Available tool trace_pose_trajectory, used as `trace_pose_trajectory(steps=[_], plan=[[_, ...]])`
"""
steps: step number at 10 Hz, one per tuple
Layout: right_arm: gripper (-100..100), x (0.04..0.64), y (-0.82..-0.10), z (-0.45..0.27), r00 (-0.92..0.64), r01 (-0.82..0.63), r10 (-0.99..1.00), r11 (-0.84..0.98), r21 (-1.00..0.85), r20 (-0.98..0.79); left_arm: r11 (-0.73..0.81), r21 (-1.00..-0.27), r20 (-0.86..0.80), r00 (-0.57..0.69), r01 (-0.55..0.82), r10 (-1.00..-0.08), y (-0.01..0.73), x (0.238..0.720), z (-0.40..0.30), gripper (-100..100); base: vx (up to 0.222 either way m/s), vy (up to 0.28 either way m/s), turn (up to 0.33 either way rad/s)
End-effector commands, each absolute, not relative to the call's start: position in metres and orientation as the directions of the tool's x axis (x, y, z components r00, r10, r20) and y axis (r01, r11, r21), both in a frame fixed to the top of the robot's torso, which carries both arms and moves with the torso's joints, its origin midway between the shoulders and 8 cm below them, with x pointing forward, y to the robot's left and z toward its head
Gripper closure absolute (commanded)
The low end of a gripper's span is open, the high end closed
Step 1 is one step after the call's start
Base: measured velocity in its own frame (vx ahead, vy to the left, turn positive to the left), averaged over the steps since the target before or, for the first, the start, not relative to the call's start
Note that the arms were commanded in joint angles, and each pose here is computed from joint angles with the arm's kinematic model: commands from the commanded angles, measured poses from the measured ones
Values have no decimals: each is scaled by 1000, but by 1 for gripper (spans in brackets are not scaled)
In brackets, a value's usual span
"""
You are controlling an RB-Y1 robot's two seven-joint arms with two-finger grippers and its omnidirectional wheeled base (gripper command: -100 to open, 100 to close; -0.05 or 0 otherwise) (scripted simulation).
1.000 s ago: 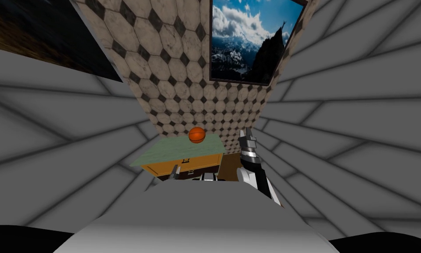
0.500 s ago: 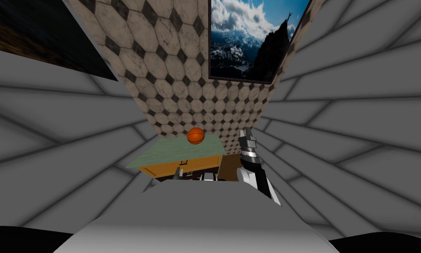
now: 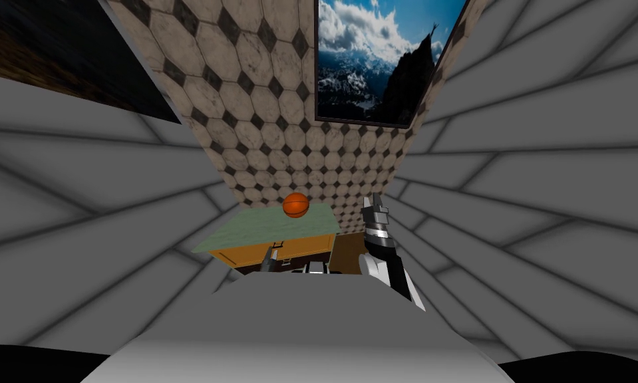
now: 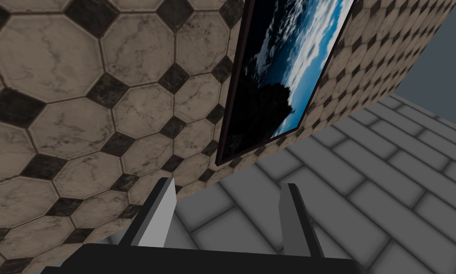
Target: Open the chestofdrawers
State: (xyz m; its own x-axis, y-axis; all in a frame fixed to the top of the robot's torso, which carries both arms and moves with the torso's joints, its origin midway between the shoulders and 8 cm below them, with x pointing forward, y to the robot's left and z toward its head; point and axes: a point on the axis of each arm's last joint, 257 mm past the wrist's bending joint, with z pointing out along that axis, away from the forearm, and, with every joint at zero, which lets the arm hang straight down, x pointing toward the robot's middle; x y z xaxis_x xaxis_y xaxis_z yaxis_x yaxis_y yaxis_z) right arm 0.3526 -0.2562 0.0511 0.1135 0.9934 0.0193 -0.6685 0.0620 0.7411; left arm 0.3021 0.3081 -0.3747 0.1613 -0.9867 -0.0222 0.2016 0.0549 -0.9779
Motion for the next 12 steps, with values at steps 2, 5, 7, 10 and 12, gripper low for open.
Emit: trace_pose_trajectory(steps=[2, 5, 7, 10, 12], plan=[[0, 353, -256, 51, 114, -668, 993, 62, 741, 19, 54, -978, -22, 162, 200, -986, 301, 291, -379, 100, 14, 22, -7], [0, 353, -256, 51, 114, -668, 993, 62, 741, 19, 53, -978, -20, 164, 200, -986, 292, 272, -384, 100, 11, 31, -6], [0, 353, -256, 51, 114, -668, 993, 62, 741, 19, 91, -976, -61, 151, 198, -987, 311, 275, -380, -100, 1, 7, -1], [0, 353, -256, 51, 113, -669, 993, 62, 741, 19, 117, -973, -90, 142, 198, -986, 323, 277, -377, -100, -8, -9, 2], [0, 353, -256, 51, 114, -669, 993, 62, 741, 19, 145, -969, -121, 130, 201, -984, 337, 282, -370, -100, -17, -14, 3]])
